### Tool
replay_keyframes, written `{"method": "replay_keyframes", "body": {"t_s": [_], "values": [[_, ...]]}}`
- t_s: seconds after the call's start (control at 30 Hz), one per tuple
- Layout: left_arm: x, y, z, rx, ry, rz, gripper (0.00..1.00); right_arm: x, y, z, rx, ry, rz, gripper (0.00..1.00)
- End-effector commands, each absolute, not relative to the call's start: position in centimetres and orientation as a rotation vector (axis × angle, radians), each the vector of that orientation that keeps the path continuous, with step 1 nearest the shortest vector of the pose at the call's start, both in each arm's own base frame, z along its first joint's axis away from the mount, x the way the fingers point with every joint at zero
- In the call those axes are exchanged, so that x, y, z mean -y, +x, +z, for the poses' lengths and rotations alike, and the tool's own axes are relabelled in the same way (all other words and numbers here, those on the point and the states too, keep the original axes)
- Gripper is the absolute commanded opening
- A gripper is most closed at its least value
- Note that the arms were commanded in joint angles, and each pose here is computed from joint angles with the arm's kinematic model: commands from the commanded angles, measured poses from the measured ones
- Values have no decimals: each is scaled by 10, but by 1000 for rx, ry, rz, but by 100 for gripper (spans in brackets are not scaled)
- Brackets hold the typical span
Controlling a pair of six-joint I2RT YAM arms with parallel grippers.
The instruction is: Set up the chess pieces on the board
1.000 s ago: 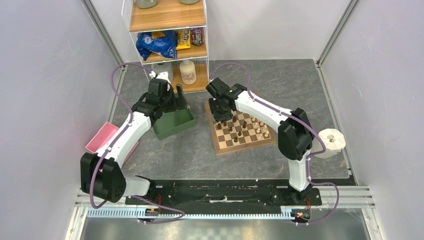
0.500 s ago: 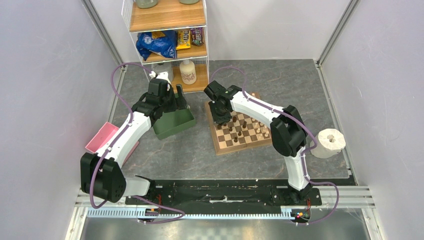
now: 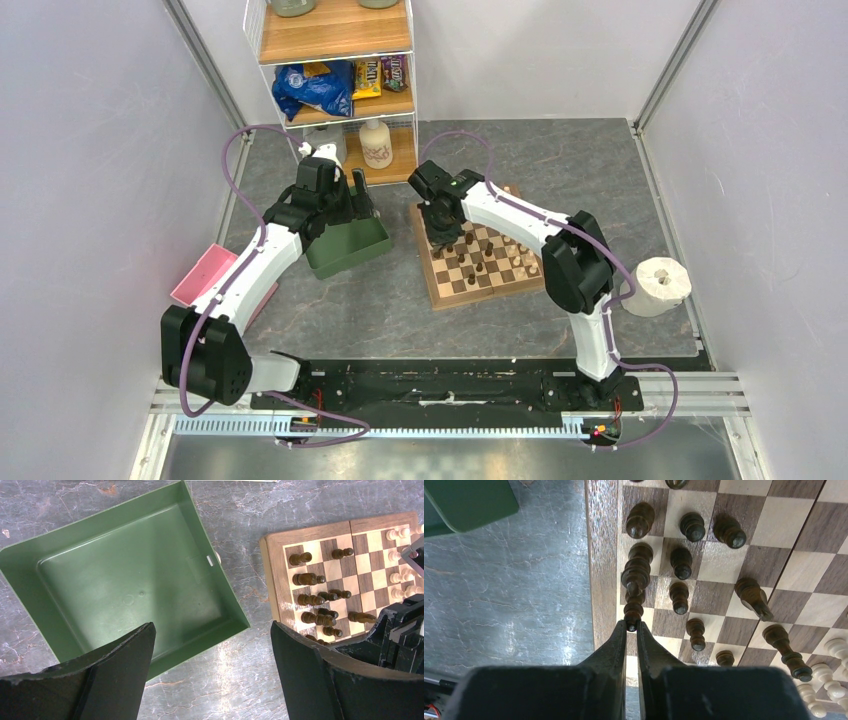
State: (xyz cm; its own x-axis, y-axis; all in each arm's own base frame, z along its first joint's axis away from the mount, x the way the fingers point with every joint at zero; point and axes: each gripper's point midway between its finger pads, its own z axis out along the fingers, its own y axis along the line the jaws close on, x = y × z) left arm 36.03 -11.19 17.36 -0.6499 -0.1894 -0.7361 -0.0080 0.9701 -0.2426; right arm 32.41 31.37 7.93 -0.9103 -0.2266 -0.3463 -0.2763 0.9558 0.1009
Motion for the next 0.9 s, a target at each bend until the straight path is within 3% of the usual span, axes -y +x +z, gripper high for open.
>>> {"method": "replay_keyframes", "body": {"t_s": [0.0, 0.63, 0.87], "values": [[112, 366, 184, -2219, -172, -300, 92, -312, 308, 98, -2768, -376, 251, 10], [114, 367, 183, -2223, -169, -309, 92, -308, 295, 91, -2801, -384, 234, 12], [115, 367, 182, -2224, -170, -311, 92, -309, 296, 93, -2792, -382, 237, 28]]}}
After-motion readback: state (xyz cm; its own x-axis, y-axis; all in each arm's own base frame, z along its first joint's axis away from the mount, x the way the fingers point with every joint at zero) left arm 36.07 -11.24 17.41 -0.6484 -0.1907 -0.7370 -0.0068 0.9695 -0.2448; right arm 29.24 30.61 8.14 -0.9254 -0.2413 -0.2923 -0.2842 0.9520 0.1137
